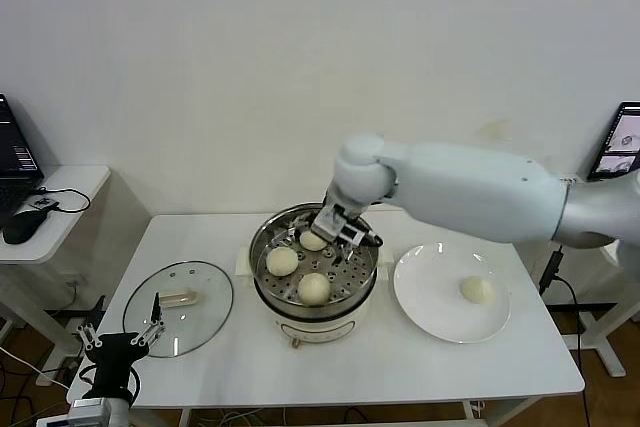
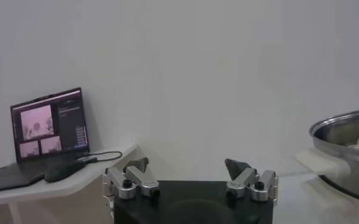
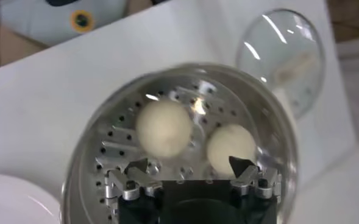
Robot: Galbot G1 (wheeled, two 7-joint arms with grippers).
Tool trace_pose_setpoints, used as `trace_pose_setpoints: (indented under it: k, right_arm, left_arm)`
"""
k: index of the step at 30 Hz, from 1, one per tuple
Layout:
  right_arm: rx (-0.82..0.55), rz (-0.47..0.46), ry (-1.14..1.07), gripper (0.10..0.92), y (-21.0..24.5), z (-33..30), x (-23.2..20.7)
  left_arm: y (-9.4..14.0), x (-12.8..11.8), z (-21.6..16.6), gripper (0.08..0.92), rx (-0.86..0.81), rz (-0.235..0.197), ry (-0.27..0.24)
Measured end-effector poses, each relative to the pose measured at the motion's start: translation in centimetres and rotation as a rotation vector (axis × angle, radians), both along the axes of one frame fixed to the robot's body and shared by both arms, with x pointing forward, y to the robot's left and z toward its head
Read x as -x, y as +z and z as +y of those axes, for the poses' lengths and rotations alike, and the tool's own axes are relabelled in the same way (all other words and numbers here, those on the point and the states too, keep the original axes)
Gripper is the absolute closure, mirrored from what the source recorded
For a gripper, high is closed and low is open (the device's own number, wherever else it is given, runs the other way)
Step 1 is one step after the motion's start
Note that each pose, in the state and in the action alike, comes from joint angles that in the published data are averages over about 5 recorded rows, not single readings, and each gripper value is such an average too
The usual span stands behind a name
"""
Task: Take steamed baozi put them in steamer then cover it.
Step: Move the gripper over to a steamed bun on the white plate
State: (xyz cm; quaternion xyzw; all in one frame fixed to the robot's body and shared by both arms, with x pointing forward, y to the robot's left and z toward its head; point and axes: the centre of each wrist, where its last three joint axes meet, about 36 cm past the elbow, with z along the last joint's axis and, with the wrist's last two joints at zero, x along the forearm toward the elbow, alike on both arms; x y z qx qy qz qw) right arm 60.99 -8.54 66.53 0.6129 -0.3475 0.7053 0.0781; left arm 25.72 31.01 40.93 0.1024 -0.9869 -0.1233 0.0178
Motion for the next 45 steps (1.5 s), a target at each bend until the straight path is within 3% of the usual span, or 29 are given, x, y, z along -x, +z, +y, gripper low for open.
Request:
trace_pose_setpoints:
  k: [10, 21, 33, 45]
  right_arm:
    - [-0.086, -0.017, -0.369, 0.200, 1.1, -8.9, 0.2]
    - [-0.064, 0.026, -0.698, 0.200, -4.6, -21.2, 1.2]
    - [0.022, 0.102, -0.819, 0.199, -11.5, -28.4, 1.3]
    - [0.080, 0.127, -0.859, 0.200, -16.4, -30.6, -0.4]
  left_arm:
    - [0.3, 0.1, 0.3, 0.177, -0.020, 0.007, -0.021]
    - [0.3, -0.1, 0.1, 0.177, -0.034, 0.017, -0.046]
    - [0.1, -0.1, -0.3, 0.177, -0.035, 0.027, -0.053]
    - [0.0, 0.1, 0.0, 0.177, -0.039, 0.035, -0.044]
